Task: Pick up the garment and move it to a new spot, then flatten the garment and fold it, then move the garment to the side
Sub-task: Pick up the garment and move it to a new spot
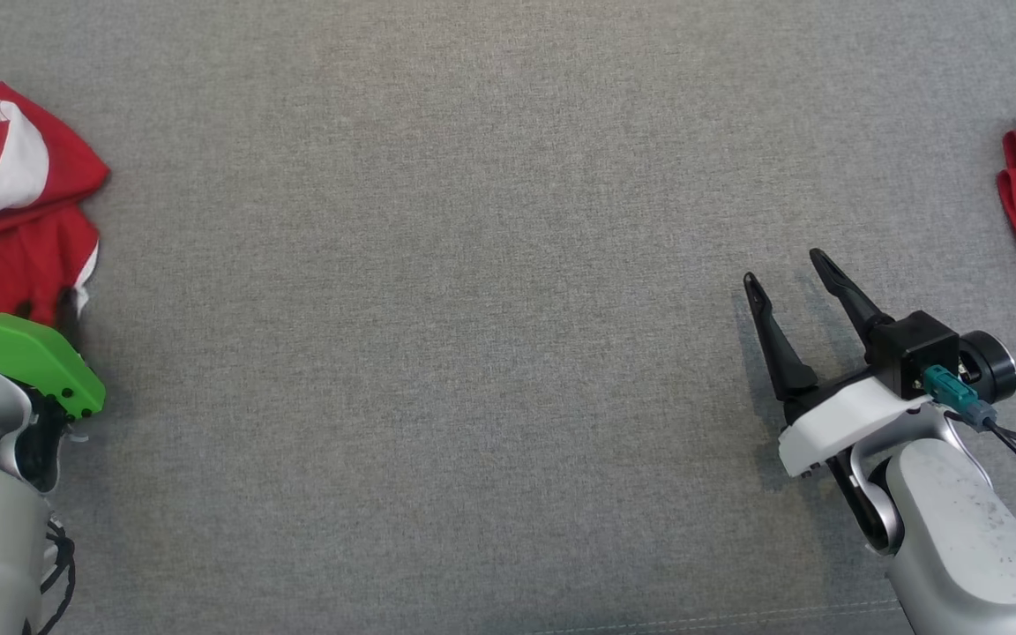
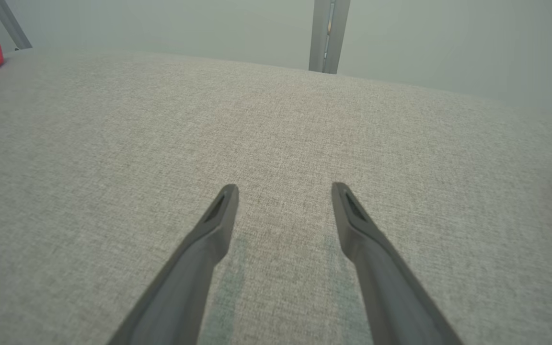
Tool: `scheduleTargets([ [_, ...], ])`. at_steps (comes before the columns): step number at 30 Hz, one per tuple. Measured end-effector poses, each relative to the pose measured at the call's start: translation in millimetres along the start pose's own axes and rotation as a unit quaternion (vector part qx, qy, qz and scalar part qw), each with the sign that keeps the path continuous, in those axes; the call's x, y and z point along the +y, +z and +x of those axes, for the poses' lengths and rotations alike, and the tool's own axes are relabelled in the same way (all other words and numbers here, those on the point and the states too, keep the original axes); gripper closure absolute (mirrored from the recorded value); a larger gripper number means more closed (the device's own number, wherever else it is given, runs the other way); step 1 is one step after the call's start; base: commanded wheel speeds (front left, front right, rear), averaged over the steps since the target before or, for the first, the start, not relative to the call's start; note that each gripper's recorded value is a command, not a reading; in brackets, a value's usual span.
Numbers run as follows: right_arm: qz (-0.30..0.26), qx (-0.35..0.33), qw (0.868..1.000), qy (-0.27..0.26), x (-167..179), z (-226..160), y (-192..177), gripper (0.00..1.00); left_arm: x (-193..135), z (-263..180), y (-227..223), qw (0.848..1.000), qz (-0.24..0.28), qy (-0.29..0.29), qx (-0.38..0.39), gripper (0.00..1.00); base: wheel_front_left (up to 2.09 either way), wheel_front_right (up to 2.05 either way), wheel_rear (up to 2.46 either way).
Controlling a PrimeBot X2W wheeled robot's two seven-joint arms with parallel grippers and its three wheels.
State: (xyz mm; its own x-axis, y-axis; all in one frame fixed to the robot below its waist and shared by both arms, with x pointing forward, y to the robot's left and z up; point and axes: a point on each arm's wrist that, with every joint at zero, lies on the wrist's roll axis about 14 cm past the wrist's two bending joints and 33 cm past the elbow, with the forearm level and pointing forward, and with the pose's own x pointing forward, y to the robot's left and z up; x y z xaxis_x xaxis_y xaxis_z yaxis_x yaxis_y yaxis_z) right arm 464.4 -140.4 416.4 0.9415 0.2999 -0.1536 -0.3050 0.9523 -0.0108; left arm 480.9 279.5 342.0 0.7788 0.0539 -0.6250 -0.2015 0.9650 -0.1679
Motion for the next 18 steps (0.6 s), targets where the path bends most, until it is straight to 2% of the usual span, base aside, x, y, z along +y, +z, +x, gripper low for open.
scheduleTargets([
  [9,0.011,-0.013,1.0,-0.003,2,0,10,0.0,0,-9,8,1.0,0.009,-0.006,-0.026,1.0,0.0,0.0,0.0],
  [18,0.031,-0.04,0.999,-0.002,15,-2,31,0.0,-28,-33,26,0.993,0.034,-0.057,-0.098,1.0,0.0,0.0,0.0],
])
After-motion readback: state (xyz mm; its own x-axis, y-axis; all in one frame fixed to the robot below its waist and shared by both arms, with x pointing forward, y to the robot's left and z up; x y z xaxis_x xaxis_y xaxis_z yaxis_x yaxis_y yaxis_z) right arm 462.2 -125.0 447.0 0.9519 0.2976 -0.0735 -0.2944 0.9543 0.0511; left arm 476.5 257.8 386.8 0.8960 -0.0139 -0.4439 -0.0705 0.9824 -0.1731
